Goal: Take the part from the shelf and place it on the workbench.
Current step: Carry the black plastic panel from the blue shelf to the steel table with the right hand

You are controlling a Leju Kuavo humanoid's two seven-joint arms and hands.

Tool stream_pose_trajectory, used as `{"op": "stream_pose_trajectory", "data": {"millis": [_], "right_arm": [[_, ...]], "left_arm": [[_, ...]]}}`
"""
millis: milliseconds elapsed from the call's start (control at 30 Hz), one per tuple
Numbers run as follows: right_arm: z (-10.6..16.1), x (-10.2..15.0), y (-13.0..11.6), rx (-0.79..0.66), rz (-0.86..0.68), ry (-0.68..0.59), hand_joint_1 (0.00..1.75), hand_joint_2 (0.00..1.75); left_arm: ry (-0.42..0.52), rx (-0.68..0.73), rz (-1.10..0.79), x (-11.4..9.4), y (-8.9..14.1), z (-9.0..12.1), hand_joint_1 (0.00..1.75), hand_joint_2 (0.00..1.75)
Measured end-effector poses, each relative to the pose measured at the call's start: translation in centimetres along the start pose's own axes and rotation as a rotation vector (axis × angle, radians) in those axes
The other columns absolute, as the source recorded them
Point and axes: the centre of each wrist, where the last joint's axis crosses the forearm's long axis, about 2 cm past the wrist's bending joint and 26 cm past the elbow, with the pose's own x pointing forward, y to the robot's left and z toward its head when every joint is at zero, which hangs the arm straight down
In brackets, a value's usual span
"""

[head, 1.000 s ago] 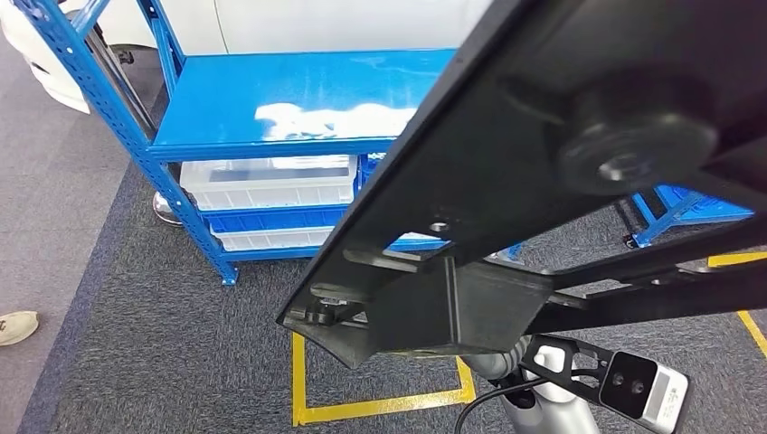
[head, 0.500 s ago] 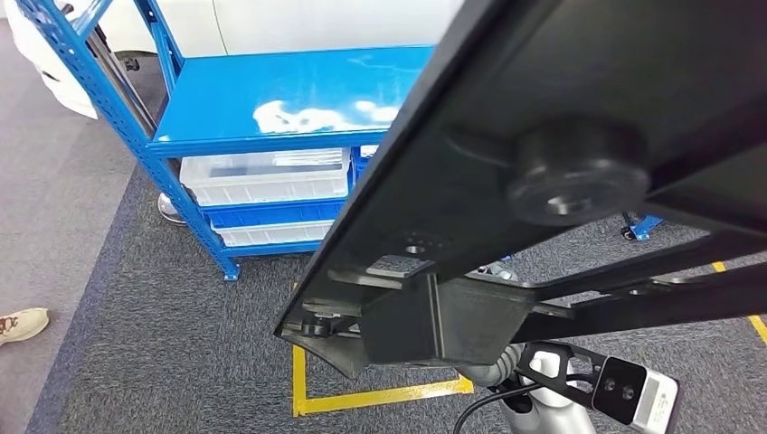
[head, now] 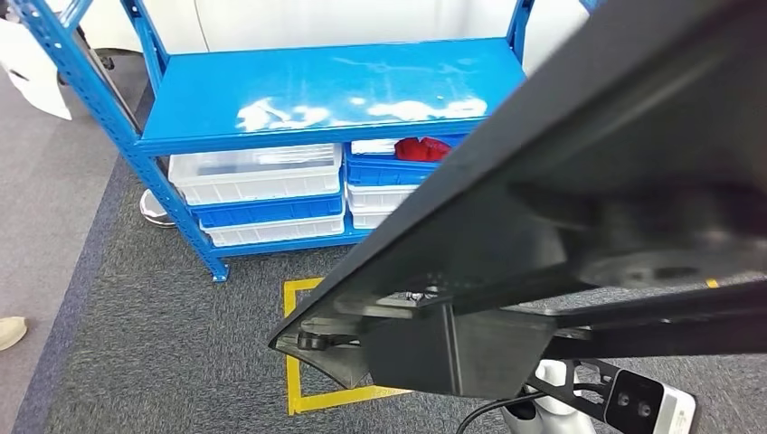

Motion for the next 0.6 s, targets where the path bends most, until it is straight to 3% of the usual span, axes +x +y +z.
{"op": "stream_pose_trajectory", "data": {"millis": [600], "right_arm": [[-2.6, 3.4, 0.6, 0.015, 0.138, -0.123, 1.75, 1.75]], "left_arm": [[-0.041, 0.032, -0.067, -0.3, -0.3, 0.1, 0.0, 0.0]]}}
